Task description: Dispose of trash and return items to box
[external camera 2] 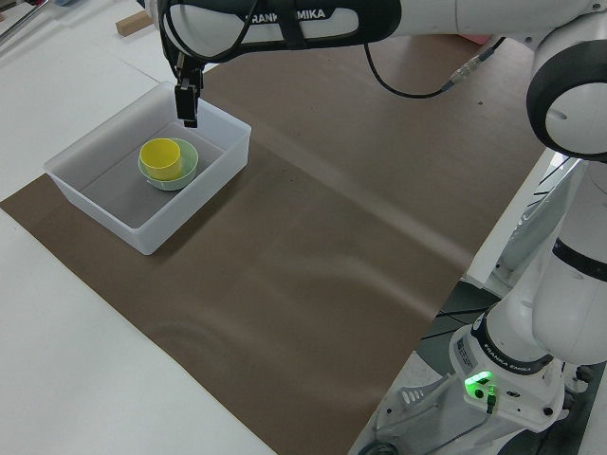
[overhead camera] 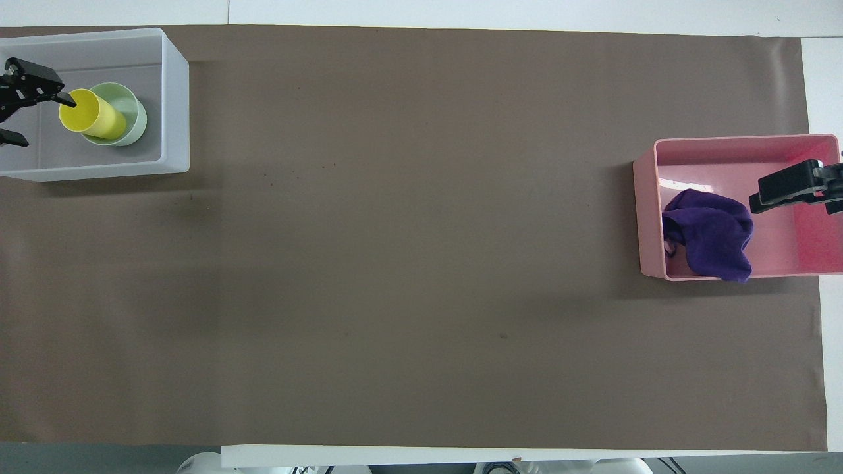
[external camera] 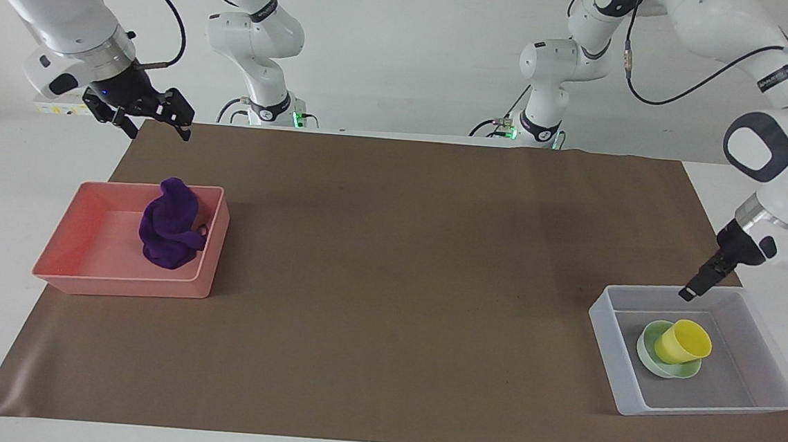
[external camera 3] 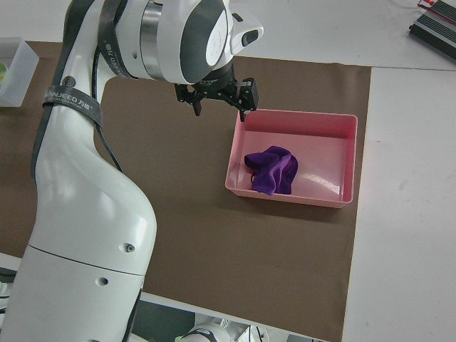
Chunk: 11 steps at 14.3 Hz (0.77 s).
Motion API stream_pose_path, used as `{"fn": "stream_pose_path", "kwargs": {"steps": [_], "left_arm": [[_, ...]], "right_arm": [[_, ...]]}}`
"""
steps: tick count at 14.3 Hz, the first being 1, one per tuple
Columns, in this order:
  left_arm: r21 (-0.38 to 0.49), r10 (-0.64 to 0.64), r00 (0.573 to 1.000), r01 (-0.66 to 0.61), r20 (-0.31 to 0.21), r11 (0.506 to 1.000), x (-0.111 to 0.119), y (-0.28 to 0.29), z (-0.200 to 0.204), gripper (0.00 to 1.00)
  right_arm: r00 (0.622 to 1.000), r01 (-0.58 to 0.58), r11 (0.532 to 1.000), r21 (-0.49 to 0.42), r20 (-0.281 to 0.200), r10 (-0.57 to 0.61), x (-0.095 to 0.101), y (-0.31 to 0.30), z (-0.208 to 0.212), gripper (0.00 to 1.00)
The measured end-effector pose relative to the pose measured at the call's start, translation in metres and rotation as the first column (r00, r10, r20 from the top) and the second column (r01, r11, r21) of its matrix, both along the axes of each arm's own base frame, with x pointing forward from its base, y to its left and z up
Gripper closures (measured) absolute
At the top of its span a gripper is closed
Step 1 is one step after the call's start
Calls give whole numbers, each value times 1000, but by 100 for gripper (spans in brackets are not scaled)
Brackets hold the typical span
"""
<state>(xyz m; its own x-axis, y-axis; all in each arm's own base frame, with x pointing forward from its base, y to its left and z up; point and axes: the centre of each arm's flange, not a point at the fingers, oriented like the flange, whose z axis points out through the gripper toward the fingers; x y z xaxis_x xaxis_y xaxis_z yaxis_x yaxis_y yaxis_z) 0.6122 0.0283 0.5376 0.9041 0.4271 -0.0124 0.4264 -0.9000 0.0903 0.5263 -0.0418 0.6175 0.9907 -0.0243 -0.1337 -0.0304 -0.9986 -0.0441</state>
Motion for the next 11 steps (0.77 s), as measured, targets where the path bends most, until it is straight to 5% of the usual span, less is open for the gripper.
{"fn": "stream_pose_path", "kwargs": {"steps": [3,6,11], "left_arm": [[-21,-169,984,168,-57,986,-64,-14,71,0],[-18,-287,958,286,-29,958,-104,-42,118,0],[101,-479,877,480,-37,871,-106,-80,121,0]], "right_arm": [[1000,0,1000,0,5,0,-2,0,3,0],[1000,-1,1000,1,8,1,-3,0,6,0],[1000,-2,1000,1,10,2,-4,1,7,0]]}}
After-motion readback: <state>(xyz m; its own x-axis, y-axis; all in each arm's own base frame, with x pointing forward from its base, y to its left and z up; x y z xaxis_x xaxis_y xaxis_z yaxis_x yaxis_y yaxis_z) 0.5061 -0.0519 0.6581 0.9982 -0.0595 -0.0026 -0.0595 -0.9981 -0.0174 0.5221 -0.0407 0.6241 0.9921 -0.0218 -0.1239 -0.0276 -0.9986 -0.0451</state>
